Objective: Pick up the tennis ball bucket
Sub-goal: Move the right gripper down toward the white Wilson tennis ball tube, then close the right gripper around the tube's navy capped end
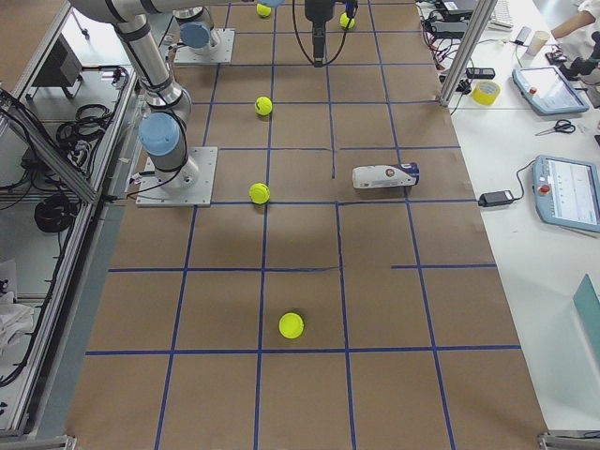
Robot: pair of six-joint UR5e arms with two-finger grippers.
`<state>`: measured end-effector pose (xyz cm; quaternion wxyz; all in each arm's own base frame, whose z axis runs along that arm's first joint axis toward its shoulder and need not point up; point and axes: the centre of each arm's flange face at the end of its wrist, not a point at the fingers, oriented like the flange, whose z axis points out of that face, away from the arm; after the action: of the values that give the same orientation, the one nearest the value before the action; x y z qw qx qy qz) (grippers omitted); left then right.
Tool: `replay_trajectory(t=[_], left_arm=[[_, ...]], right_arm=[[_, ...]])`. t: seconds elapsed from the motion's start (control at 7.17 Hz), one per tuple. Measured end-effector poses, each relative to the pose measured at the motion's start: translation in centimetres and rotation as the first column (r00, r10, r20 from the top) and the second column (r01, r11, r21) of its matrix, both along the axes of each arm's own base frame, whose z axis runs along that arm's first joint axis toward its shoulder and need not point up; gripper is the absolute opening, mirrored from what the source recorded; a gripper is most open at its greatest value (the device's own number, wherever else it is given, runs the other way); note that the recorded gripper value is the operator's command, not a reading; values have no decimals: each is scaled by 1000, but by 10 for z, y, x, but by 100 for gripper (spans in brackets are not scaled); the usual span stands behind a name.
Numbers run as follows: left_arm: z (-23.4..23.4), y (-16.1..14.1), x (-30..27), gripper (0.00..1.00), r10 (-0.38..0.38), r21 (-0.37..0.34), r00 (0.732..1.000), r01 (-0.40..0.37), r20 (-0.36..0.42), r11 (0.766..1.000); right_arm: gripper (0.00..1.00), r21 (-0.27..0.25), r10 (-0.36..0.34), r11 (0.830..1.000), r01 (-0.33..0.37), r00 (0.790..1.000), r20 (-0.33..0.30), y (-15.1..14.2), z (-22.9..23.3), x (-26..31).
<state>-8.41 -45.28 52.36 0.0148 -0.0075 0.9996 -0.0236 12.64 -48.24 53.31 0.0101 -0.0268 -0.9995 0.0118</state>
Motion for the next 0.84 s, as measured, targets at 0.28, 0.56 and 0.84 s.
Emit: replay_trajectory(t=[0.28, 0.56, 0.84], left_arm=[[-1, 0, 0, 100, 1, 2, 1000, -1, 0, 1000], [-1, 0, 0, 100, 2, 5, 1000, -2, -1, 1000], [-1, 0, 1, 100, 3, 6, 1000, -3, -1, 1000]], right_arm=[[100, 24, -28, 999, 28, 1000, -2, -38, -33, -19], [100, 15, -38, 999, 38, 999, 4, -85, -70, -69], [100, -6, 10, 1000, -10, 1000, -7, -137, -128, -103]])
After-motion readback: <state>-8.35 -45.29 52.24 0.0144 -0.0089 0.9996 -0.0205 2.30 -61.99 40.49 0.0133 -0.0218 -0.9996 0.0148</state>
